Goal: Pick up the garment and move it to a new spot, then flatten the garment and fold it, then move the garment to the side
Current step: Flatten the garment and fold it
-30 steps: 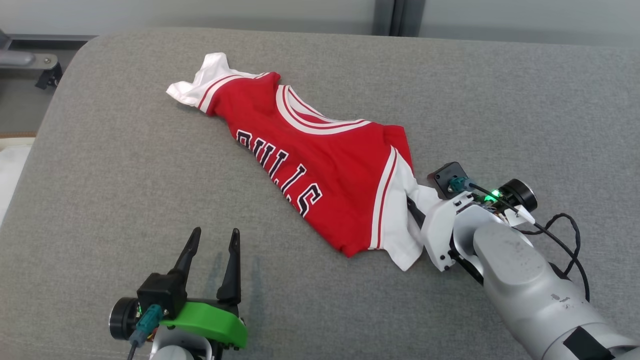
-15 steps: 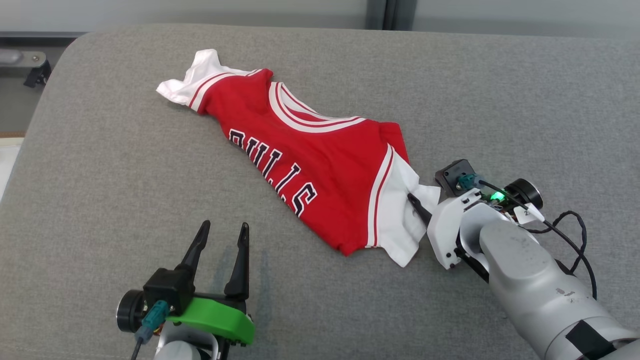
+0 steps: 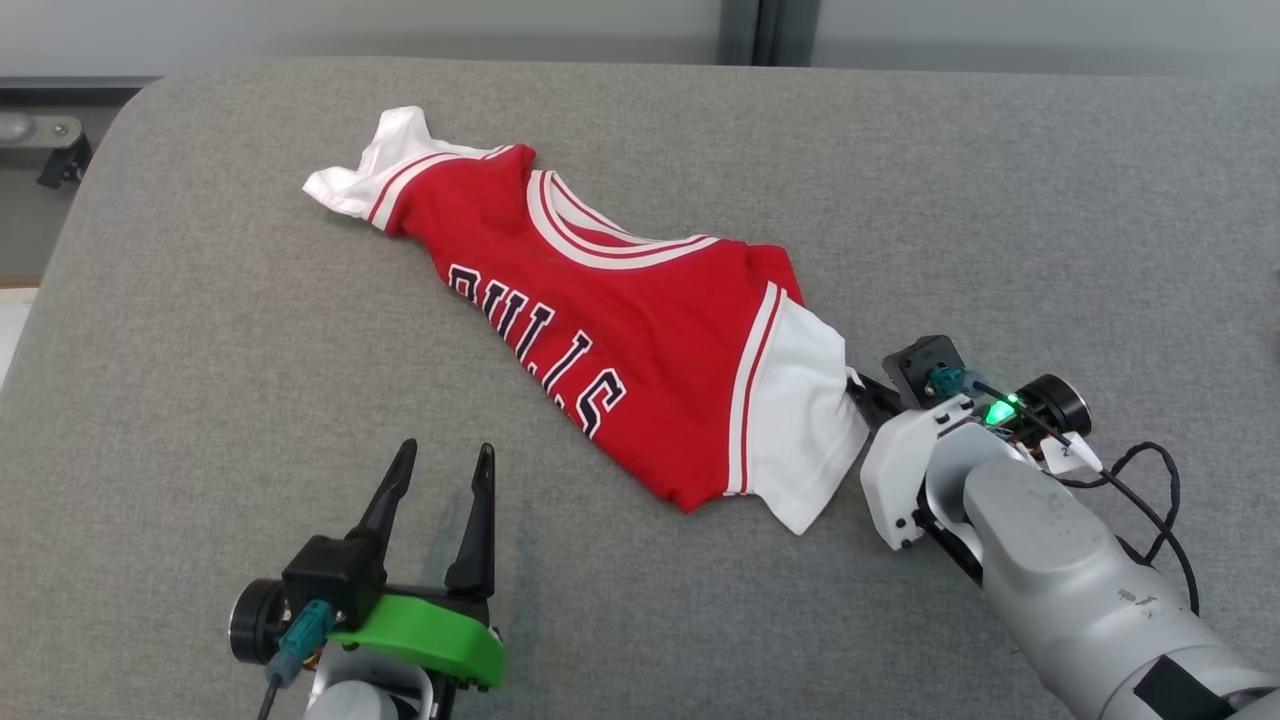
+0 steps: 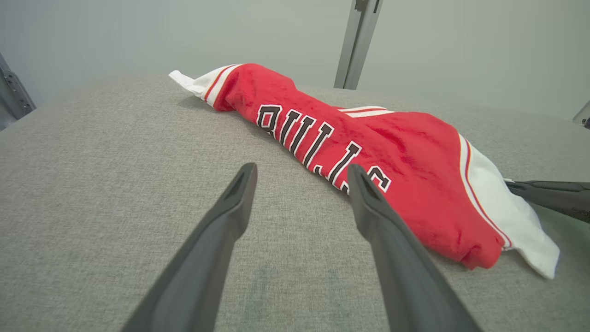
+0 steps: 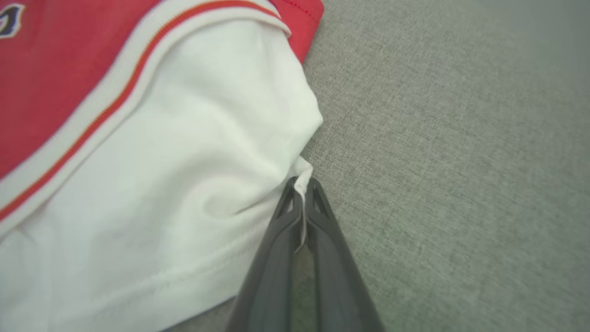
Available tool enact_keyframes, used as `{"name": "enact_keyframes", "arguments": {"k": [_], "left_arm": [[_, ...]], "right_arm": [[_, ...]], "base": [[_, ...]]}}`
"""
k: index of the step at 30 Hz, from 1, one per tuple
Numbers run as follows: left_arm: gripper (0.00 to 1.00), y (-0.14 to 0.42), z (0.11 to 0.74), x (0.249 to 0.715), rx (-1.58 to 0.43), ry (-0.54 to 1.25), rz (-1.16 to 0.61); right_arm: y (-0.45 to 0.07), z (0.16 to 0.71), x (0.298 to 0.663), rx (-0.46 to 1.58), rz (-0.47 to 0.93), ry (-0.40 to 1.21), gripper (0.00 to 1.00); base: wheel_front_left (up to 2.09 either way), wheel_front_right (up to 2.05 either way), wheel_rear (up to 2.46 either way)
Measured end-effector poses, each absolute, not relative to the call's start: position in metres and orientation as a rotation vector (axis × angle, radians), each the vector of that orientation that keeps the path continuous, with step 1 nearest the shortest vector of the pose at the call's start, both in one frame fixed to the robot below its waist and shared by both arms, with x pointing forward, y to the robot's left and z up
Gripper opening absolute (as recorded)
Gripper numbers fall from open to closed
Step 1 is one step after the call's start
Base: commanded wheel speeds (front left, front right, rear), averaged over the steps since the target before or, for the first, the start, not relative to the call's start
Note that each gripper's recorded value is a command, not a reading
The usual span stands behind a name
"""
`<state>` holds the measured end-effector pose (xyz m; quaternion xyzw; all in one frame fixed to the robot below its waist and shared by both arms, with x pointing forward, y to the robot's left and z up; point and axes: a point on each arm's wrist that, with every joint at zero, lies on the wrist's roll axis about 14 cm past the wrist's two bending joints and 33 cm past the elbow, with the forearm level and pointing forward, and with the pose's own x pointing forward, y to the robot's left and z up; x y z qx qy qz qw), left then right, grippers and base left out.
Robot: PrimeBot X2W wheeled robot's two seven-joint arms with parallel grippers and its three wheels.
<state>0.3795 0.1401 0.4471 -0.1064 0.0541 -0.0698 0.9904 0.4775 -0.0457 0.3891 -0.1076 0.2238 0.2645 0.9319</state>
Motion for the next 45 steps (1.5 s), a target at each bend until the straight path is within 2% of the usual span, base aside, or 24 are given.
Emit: {"name": "enact_keyframes", "arguments": {"k": [5, 10, 15, 22, 26, 29, 31, 34, 37, 41, 45], "left_arm": [[1.00, 0.141, 0.451, 0.380, -0.212, 0.096, -0.139], [1.00, 0.140, 0.458, 0.380, -0.211, 0.077, -0.146], [1.00, 0.141, 0.462, 0.377, -0.210, 0.063, -0.145], [1.00, 0.150, 0.462, 0.369, -0.208, 0.067, -0.116], [1.00, 0.153, 0.458, 0.361, -0.212, 0.081, -0.105], [1.00, 0.152, 0.456, 0.355, -0.213, 0.091, -0.104], [1.00, 0.155, 0.456, 0.351, -0.215, 0.090, -0.094], [1.00, 0.160, 0.457, 0.349, -0.215, 0.086, -0.076], [1.00, 0.161, 0.460, 0.352, -0.212, 0.075, -0.075], [1.00, 0.156, 0.460, 0.360, -0.202, 0.073, -0.097], [1.00, 0.141, 0.459, 0.370, -0.203, 0.077, -0.147]], "right_arm": [[-0.018, 0.433, 0.487, -0.106, 0.578, 0.280, 0.00], [0.030, 0.526, 0.499, 0.017, 0.681, 0.006, 0.00], [0.083, 0.614, 0.477, 0.117, 0.856, -0.214, 0.00], [0.138, 0.714, 0.435, 0.186, 1.095, -0.436, 0.00], [0.135, 0.793, 0.431, 0.243, 1.098, -0.618, 0.00], [0.113, 0.850, 0.441, 0.310, 1.021, -0.747, 0.00], [0.099, 0.869, 0.453, 0.341, 0.962, -0.777, 0.00], [0.083, 0.865, 0.480, 0.315, 0.855, -0.747, 0.00], [0.063, 0.835, 0.514, 0.217, 0.728, -0.669, 0.00], [0.011, 0.749, 0.560, 0.063, 0.529, -0.472, 0.00], [-0.065, 0.657, 0.578, -0.049, 0.353, -0.272, 0.00]], "base": [[0.00, 0.00, 0.00], [0.00, 0.00, 0.00], [0.00, 0.00, 0.00], [0.00, 0.00, 0.00], [0.00, 0.00, 0.00], [0.00, 0.00, 0.00], [0.00, 0.00, 0.00], [0.00, 0.00, 0.00], [0.00, 0.00, 0.00], [0.00, 0.00, 0.00], [0.00, 0.00, 0.00]]}}
